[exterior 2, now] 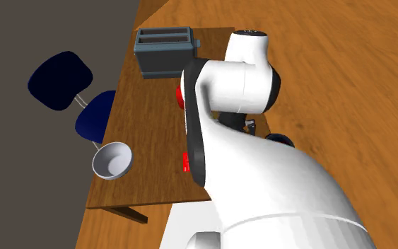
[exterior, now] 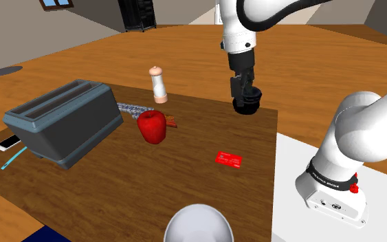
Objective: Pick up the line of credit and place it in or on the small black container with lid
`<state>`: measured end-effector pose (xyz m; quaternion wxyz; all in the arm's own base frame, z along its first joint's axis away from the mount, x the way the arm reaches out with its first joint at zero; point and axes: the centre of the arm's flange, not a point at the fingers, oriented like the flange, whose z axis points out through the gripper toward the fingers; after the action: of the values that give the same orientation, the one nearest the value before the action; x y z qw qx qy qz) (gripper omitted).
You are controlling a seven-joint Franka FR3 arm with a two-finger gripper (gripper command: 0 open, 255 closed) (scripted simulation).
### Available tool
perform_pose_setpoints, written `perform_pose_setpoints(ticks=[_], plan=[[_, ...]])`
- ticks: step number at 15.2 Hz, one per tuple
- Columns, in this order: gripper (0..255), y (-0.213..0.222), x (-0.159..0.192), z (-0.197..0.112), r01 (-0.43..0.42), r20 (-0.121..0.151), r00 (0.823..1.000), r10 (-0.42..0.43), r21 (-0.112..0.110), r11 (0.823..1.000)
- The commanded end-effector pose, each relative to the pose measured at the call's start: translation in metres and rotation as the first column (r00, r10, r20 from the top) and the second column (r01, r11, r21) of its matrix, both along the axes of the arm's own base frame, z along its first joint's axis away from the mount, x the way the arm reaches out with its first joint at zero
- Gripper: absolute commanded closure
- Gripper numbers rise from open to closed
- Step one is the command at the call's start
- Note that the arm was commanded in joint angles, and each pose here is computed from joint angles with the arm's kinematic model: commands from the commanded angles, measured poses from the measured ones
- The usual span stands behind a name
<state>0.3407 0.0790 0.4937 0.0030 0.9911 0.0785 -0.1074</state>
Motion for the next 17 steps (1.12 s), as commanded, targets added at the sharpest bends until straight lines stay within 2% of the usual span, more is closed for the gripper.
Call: perform_pose_setpoints(ticks=[1, 7, 13, 17], plan=[[0, 0.020, 0.009, -0.020, -0.024, -0.051, 0.998, 0.024, -0.012, 1.000], [0, 0.085, 0.017, -0.083, -0.100, -0.203, 0.975, 0.089, -0.042, 0.994], [0, 0.147, 0.010, -0.149, -0.179, -0.351, 0.925, 0.147, -0.060, 0.982], [0, 0.146, 0.001, -0.164, -0.181, -0.354, 0.923, 0.148, -0.061, 0.982]])
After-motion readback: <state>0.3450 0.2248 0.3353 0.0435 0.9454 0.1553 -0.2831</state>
